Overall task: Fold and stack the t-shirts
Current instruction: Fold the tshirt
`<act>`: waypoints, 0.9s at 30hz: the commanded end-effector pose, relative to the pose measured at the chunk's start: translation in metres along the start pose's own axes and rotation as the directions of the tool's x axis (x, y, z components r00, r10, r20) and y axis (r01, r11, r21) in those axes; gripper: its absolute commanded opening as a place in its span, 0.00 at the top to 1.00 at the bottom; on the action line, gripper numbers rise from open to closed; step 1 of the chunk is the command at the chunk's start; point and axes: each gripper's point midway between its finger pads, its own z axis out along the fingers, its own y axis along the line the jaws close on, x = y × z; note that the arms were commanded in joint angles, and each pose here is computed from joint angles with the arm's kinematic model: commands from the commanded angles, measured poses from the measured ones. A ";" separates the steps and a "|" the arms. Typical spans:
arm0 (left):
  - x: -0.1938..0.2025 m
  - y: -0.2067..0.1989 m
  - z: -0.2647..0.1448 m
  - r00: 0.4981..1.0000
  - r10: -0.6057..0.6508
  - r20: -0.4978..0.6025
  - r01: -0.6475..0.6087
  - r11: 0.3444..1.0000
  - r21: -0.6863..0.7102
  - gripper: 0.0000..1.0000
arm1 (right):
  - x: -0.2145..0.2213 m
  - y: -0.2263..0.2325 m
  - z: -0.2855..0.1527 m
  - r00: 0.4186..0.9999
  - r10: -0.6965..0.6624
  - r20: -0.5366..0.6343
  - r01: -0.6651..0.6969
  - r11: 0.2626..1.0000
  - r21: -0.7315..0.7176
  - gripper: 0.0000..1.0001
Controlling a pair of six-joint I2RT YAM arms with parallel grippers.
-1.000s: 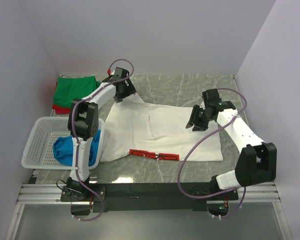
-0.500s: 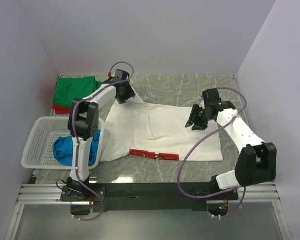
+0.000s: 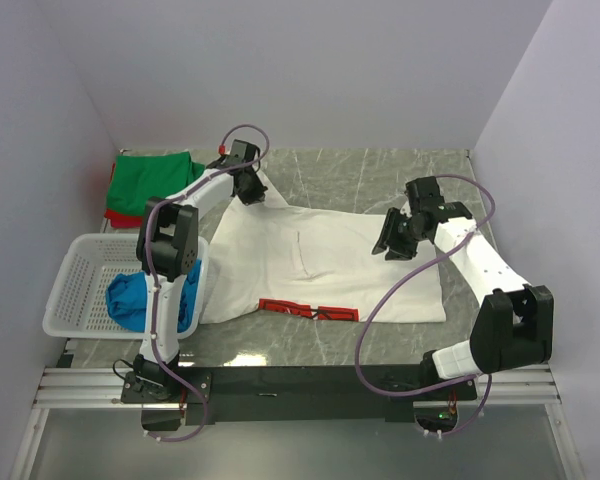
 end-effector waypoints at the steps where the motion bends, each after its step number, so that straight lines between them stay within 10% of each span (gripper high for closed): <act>1: 0.004 -0.017 -0.012 1.000 0.000 -0.005 0.001 0.999 0.052 1.00 | -0.029 -0.004 -0.011 0.996 0.002 0.088 -0.003 1.000 0.008 0.53; 27: 0.017 -0.023 -0.053 1.000 -0.007 0.005 0.007 0.999 0.052 1.00 | -0.214 -0.129 0.055 0.913 0.071 0.401 -0.222 0.912 0.344 0.53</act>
